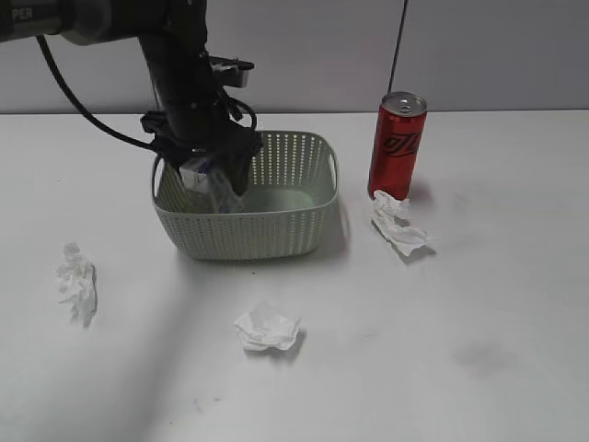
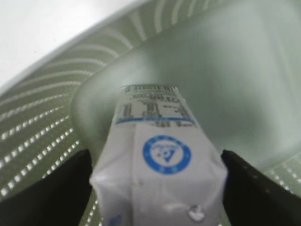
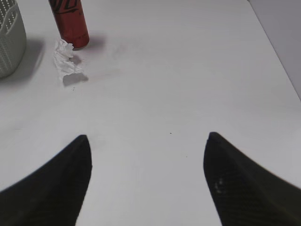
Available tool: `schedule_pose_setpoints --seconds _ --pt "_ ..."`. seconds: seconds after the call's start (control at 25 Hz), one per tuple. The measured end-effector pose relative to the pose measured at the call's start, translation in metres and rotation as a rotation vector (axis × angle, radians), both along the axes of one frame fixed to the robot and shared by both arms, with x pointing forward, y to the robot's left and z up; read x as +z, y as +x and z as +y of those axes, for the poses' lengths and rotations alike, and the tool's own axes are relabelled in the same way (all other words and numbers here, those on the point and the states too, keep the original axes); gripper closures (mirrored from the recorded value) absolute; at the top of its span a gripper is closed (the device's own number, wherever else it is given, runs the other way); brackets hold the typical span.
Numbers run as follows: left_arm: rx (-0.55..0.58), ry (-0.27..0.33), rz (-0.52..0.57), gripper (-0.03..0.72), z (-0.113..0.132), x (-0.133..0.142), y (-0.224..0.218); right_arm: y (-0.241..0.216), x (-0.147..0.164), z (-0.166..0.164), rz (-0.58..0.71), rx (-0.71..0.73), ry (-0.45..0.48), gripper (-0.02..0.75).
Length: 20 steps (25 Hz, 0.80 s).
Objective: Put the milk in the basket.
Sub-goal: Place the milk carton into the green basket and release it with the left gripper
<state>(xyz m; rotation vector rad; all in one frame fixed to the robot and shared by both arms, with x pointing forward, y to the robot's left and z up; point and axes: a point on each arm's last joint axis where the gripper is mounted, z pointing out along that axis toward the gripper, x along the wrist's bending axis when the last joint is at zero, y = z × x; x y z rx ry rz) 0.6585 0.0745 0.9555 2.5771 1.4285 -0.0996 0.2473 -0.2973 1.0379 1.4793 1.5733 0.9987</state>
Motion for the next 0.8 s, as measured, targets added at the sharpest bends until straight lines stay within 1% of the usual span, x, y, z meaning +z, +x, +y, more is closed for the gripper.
schedule_pose_setpoints --seconds 0.08,0.2,0.36,0.56,0.8 --pt "-0.002 -0.006 -0.028 0.030 -0.001 0.008 0.003 0.000 0.000 0.000 0.000 0.000 0.000 0.149" --pt "-0.004 -0.017 -0.099 0.029 -0.003 0.027 0.011 0.000 0.000 0.000 0.000 0.000 0.000 0.149" --pt "0.011 -0.044 -0.173 0.028 -0.001 0.059 0.009 0.000 0.000 0.000 0.000 0.000 0.000 0.149" --pt "0.016 -0.076 -0.285 0.034 0.009 0.114 -0.005 0.000 0.000 0.000 0.000 0.000 0.000 0.149" --pt "0.041 -0.122 -0.431 0.046 0.026 0.184 -0.033 0.000 0.000 0.000 0.000 0.000 0.000 0.149"
